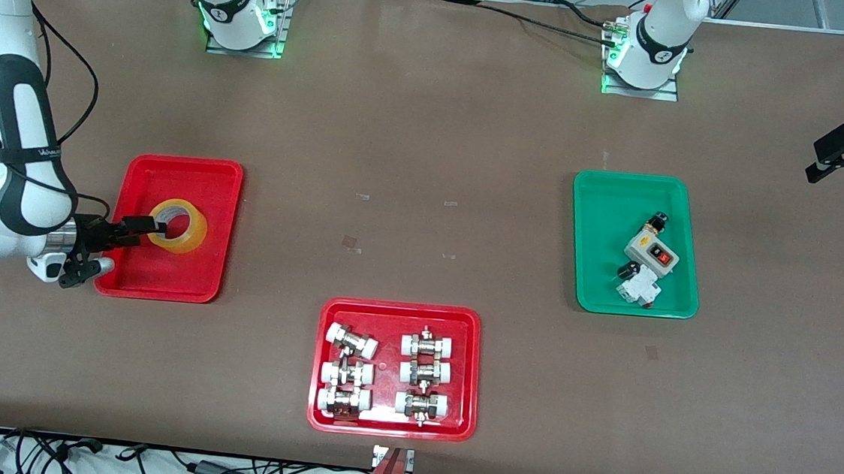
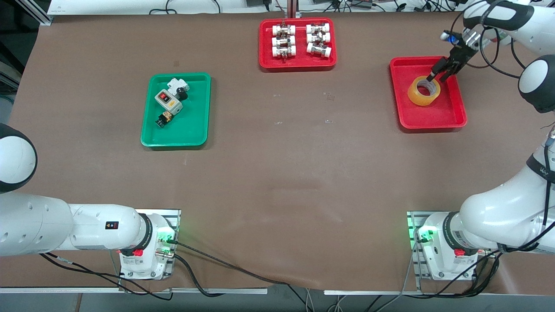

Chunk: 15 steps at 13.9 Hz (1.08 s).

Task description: Left arm passes tape to right arm into tray

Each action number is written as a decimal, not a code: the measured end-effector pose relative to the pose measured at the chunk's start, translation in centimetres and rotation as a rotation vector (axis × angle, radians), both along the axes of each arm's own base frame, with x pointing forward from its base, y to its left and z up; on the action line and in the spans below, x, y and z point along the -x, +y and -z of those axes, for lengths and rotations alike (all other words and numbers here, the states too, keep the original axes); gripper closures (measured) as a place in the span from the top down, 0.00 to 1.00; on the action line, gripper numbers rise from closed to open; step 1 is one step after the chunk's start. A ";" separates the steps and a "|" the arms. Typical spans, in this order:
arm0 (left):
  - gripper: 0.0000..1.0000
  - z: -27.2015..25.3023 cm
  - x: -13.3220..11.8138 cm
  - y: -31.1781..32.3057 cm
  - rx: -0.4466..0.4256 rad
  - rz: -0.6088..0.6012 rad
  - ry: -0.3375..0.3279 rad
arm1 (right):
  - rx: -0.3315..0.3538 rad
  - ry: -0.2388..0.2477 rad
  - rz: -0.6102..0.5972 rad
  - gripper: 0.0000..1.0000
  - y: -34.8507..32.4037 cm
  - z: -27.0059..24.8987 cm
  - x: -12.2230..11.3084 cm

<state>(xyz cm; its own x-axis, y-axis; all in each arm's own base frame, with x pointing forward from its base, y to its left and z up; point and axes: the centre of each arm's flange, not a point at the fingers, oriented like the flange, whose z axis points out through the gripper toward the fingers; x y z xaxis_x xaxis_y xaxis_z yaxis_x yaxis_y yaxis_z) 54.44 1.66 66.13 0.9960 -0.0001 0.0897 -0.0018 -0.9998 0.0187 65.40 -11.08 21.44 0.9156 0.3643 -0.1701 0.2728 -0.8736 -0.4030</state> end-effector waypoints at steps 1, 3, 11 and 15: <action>1.00 0.2 0.1 0.0 0.000 0.001 0.013 | 0.048 -0.014 0.019 1.00 1.0 -2.4 -0.6; 1.00 0.4 0.0 -0.1 0.001 0.002 0.023 | 0.130 -0.052 0.072 1.00 3.3 -7.6 -1.5; 1.00 0.8 0.1 -0.1 0.001 0.002 0.048 | 0.395 -0.142 0.288 1.00 10.1 -23.4 -0.1; 1.00 0.9 0.1 -0.1 0.001 0.002 0.050 | 0.419 -0.174 0.319 1.00 10.0 -32.4 1.2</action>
<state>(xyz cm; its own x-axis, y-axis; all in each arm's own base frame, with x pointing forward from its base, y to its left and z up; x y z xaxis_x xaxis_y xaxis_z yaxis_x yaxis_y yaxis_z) 54.35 1.59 65.27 0.9992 -0.0021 0.0395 -0.0029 -0.9998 0.0194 64.20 -1.04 53.84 0.9970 -0.0021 -0.0770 -0.0003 -0.9997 0.0237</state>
